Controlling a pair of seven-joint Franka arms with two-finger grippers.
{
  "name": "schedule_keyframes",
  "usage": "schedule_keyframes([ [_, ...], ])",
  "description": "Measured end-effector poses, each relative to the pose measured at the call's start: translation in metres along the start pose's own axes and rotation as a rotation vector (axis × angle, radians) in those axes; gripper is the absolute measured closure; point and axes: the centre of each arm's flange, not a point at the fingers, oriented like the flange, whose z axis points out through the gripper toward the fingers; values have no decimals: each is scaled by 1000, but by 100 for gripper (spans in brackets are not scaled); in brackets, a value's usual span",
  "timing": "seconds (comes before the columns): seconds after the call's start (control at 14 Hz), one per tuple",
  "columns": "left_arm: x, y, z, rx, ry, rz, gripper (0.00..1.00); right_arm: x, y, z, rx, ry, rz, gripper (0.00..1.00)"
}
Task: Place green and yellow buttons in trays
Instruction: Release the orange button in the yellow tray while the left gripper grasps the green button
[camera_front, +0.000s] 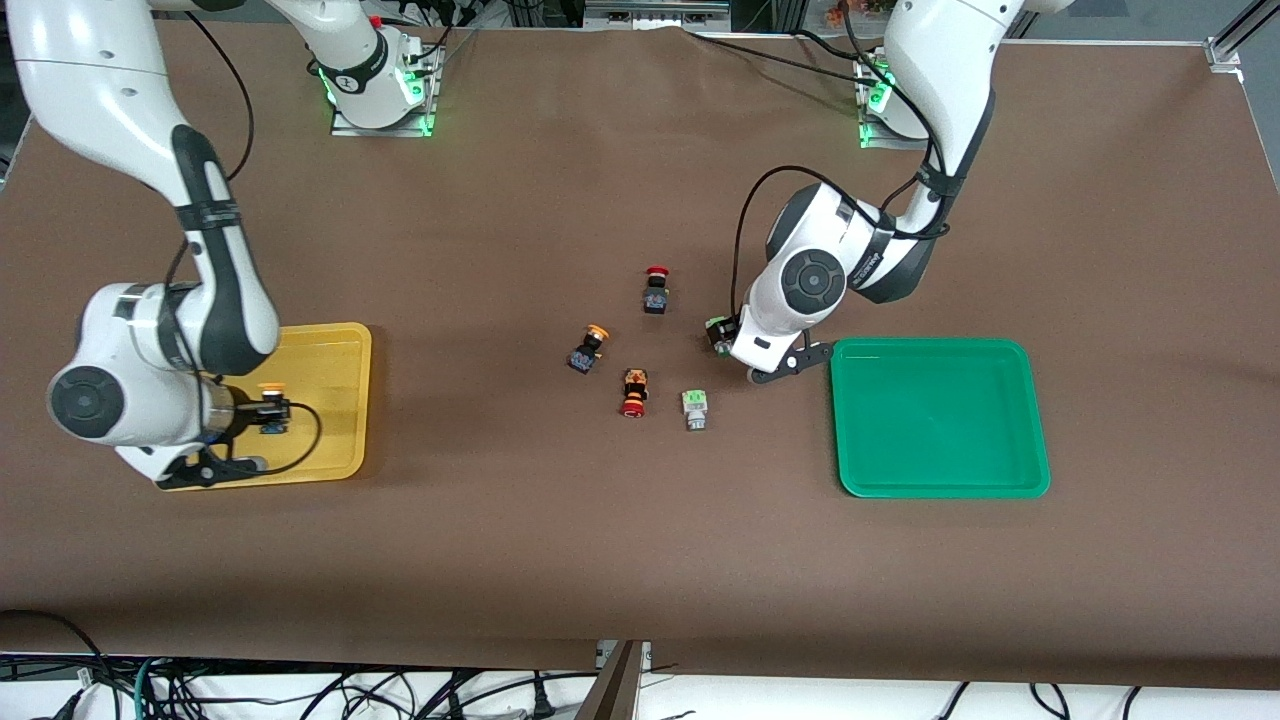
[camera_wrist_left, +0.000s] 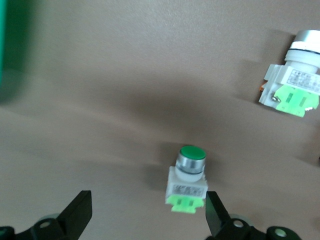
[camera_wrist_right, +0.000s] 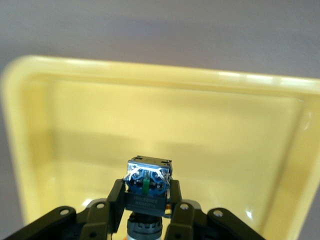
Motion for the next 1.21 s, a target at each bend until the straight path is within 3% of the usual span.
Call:
schedule_keyframes([
  [0.21, -3, 7, 24, -6, 4, 6, 0, -18, 37, 34, 9, 20, -10, 60],
  [0.43, -20, 22, 29, -6, 3, 31, 0, -24, 35, 48, 39, 19, 7, 60],
  [0.5, -23, 25, 30, -6, 4, 34, 0, -23, 33, 47, 56, 25, 16, 54],
  [0.79, -21, 25, 44, 4, 0, 27, 1, -12, -5, 1, 111, 58, 55, 10],
  [0.86, -21, 24, 47, 8, -3, 26, 5, -8, -33, -17, 129, 51, 104, 1],
  [1.0, -22, 25, 51, 13, -7, 29, 30, -4, -100, -37, 152, 25, 204, 0],
  [1.21, -25, 29, 51, 11, -4, 39, 58, -3, -198, -33, 150, -11, 328, 0],
])
